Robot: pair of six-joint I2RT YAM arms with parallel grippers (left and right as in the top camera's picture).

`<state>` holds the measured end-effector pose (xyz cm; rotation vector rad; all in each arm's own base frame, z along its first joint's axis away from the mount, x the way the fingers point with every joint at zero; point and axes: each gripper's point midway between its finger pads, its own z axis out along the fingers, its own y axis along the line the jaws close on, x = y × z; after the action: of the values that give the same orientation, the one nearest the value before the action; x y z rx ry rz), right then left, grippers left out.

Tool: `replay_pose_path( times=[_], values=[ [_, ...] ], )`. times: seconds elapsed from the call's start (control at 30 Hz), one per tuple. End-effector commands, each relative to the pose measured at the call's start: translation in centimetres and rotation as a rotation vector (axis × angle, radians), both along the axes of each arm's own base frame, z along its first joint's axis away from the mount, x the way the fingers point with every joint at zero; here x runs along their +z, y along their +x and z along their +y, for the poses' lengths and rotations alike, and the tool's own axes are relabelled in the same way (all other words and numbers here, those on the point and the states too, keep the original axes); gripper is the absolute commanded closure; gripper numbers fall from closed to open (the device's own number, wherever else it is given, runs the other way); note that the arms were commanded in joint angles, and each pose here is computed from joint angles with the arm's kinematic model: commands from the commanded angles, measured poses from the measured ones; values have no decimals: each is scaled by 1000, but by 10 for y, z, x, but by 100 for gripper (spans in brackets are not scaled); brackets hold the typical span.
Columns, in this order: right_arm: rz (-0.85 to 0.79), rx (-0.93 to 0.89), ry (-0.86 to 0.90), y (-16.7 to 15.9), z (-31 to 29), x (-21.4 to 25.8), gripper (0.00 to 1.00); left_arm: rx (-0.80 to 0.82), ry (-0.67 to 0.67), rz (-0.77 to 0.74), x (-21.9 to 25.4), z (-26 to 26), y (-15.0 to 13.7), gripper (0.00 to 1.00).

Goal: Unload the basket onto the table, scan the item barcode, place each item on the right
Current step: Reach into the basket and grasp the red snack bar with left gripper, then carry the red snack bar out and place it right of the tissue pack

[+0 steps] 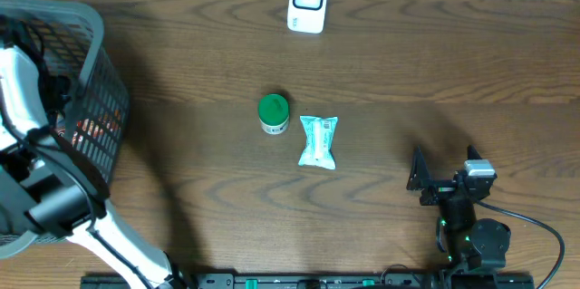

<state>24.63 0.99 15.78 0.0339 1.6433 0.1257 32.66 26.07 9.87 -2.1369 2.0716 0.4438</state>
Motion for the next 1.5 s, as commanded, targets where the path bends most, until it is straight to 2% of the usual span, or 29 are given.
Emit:
replay_pose_path(
  times=[0.0, 0.2, 0.4, 0.57, 0.63, 0.73, 0.77, 0.8, 0.87, 0.9, 0.93, 1.0, 1.27, 1.47],
  values=[
    [-1, 3, -8, 0, 1, 0, 1, 24, -36, 37, -31, -2, 1, 2],
    [-1, 3, -9, 0, 1, 0, 1, 42, -159, -34, -62, -17, 21, 2],
    [-1, 3, -8, 0, 1, 0, 1, 95, -185, -15, -77, -23, 17, 2],
    [-1, 3, -8, 0, 1, 0, 1, 112, -213, 33, -103, -34, -1, 0],
    [-1, 3, -8, 0, 1, 0, 1, 114, -222, 50, -110, -38, -7, 12],
    [-1, 3, -8, 0, 1, 0, 1, 88, -233, 68, -113, -40, -11, 48],
    [-1, 3, -9, 0, 1, 0, 1, 73, -234, 70, -113, -40, -11, 52],
    [-1, 3, -8, 0, 1, 0, 1, 54, -234, 67, -111, -38, -10, 64],
    [-1, 3, -9, 0, 1, 0, 1, 24, -228, 53, -106, -33, -7, 73],
    [-1, 3, -9, 0, 1, 0, 1, -17, -214, 27, -93, -24, -4, 80],
    [-1, 3, -8, 0, 1, 0, 1, -38, -202, 8, -83, -19, -2, 81],
    [-1, 3, -9, 0, 1, 0, 1, -66, -173, -33, -60, -9, 2, 92],
    [-1, 3, -9, 0, 1, 0, 1, -135, 36, -289, 84, -2, -6, 92],
    [-1, 2, -8, 0, 0, 0, 1, -266, 190, -573, 209, -52, -28, 92]
  ],
)
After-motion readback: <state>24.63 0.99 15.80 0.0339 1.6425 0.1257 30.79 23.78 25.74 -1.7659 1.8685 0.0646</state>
